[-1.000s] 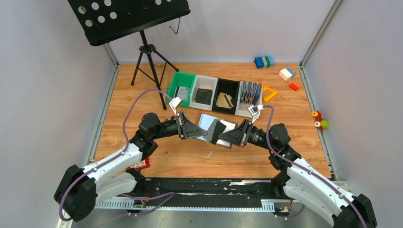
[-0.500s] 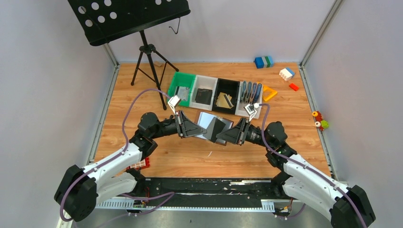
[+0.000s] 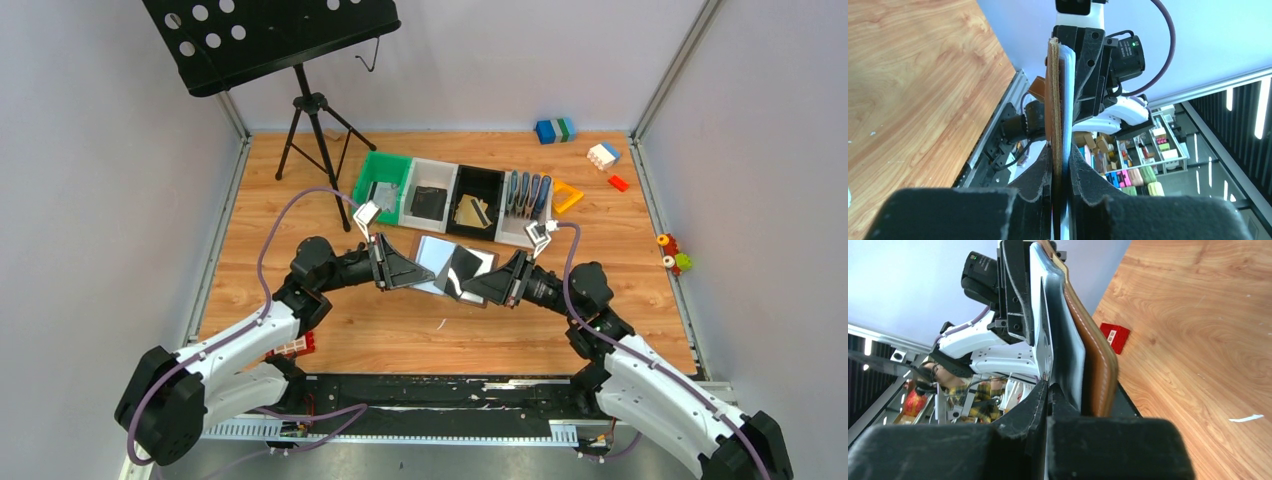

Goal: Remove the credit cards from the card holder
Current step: Remove the credit card from the card holder, then place the credit card in the storage box.

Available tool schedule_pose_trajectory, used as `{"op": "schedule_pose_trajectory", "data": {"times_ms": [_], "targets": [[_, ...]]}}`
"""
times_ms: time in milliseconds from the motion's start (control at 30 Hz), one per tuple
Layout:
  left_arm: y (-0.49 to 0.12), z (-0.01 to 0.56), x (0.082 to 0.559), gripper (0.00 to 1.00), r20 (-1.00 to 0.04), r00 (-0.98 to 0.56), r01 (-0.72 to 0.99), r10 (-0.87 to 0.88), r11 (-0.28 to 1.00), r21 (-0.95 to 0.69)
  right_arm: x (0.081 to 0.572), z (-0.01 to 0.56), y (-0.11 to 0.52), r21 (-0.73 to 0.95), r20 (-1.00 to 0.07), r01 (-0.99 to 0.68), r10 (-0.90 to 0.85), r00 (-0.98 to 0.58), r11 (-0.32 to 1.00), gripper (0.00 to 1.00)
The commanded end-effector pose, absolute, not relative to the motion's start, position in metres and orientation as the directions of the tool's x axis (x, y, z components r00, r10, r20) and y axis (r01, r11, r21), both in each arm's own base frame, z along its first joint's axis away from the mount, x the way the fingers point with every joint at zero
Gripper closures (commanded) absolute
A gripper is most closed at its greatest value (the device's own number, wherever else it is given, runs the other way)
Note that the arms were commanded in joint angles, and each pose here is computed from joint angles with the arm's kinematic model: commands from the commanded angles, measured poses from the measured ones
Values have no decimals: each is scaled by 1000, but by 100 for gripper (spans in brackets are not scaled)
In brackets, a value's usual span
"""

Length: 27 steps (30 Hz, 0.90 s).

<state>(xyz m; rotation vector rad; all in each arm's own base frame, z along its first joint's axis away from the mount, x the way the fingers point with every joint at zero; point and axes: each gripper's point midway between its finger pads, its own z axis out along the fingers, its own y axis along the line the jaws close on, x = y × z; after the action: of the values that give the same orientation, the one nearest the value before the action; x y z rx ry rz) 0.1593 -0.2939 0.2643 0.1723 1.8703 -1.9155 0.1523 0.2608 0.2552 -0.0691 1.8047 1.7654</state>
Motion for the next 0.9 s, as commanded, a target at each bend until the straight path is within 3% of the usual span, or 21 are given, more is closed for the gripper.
{"op": "schedule_pose_trajectory", "data": {"times_ms": [0,167,367,767,867], "targets": [[-288,288,157,100,-459,-852,478,-253,-18,-878,171,226,248,903,-429,-365,427,-796,226,100],[-282,272,168,100,-492,-833,479,-254,115,-870,176,214,240,889,-449,-346,428,-784,299,100],[-259,218,191,99,-562,-800,422,-210,467,-777,188,205,227,837,-508,-317,420,-752,445,100],[-232,163,209,100,-615,-773,365,-156,684,-632,239,210,227,638,-675,-367,264,-689,677,100],[-228,153,212,100,-618,-771,351,-152,709,-612,261,207,235,601,-674,-353,218,-706,717,100]]}}
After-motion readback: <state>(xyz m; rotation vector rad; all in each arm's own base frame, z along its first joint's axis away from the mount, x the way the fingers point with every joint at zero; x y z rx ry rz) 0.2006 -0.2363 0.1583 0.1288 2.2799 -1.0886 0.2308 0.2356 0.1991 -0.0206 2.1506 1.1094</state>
